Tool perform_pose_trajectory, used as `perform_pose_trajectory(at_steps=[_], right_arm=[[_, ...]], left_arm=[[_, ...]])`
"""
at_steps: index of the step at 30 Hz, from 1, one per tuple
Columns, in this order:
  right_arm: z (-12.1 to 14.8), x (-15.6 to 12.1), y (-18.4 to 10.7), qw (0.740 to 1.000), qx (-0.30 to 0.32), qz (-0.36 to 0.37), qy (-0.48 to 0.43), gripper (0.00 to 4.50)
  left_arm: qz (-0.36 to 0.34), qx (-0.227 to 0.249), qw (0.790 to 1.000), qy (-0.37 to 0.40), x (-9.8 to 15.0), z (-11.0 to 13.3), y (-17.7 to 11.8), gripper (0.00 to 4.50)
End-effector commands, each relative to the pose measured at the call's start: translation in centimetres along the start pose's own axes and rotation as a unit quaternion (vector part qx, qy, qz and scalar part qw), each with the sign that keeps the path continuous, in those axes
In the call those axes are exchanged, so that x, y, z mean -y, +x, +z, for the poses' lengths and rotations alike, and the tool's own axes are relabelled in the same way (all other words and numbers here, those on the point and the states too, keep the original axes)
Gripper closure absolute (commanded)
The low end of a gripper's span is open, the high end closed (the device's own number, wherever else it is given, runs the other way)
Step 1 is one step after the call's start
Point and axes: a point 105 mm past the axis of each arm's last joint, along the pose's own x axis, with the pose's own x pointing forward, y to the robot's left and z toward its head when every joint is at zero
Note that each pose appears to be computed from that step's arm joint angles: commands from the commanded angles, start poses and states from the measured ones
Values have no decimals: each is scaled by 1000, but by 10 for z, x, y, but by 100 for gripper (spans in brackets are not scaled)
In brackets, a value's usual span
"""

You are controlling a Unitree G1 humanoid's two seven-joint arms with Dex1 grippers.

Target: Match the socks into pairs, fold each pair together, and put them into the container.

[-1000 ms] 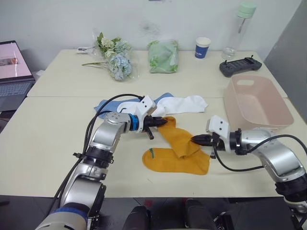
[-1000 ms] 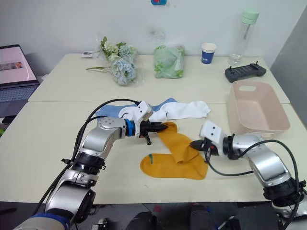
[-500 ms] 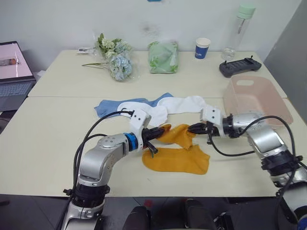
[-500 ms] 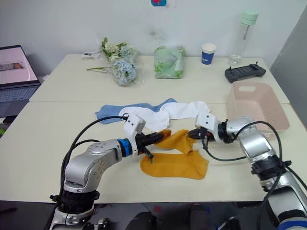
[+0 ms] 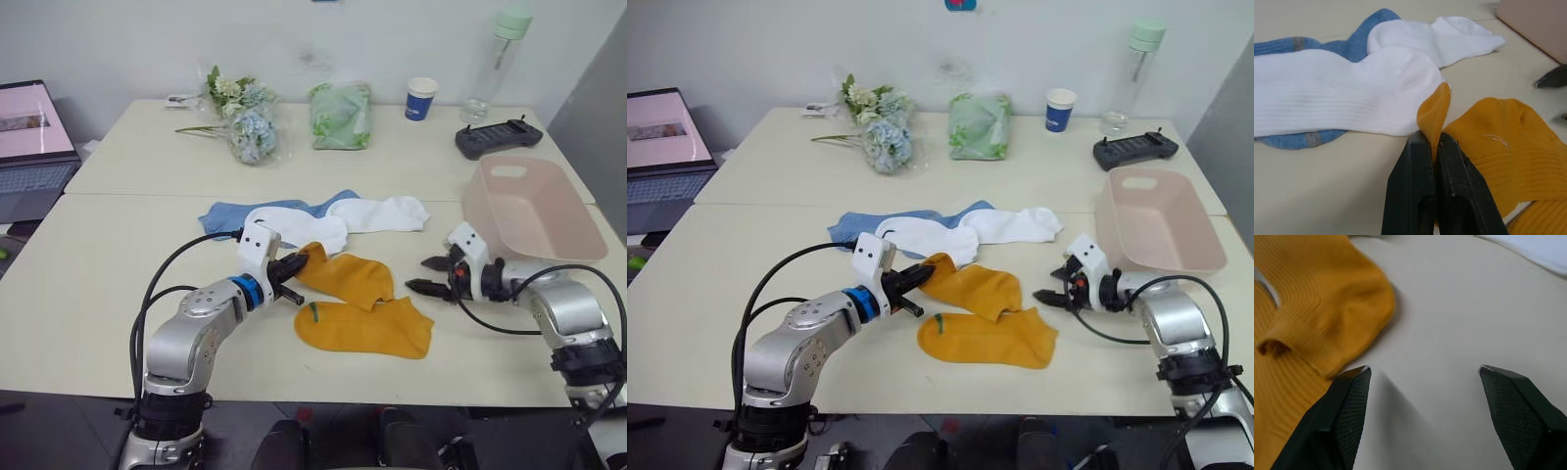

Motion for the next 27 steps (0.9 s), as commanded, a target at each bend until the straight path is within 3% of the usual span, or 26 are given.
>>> perform_pose_trajectory(at_steps=[1, 4, 7, 16, 21, 27], right_arm=[[13, -12, -1, 1000, 14, -2, -8, 69], [10, -22, 13, 1000, 14, -2, 3, 69], [12, -22, 21, 1000, 14, -7, 10, 128], [19, -19, 18, 1000, 27, -7, 6, 446], [37, -15, -4, 998, 64, 7, 24, 446], [48, -5, -33, 996, 66, -1, 55, 446]], left_arm=[[-10, 22, 1000, 9, 4, 10, 0, 450], [-12, 21, 1000, 16, 5, 11, 2, 450], [-14, 19, 1000, 19, 5, 11, 3, 450], [-9, 18, 1000, 23, 0, 10, 3, 450], [-37, 23, 999, 29, 12, 7, -9, 450], [-61, 74, 995, -33, 33, 17, -22, 450]])
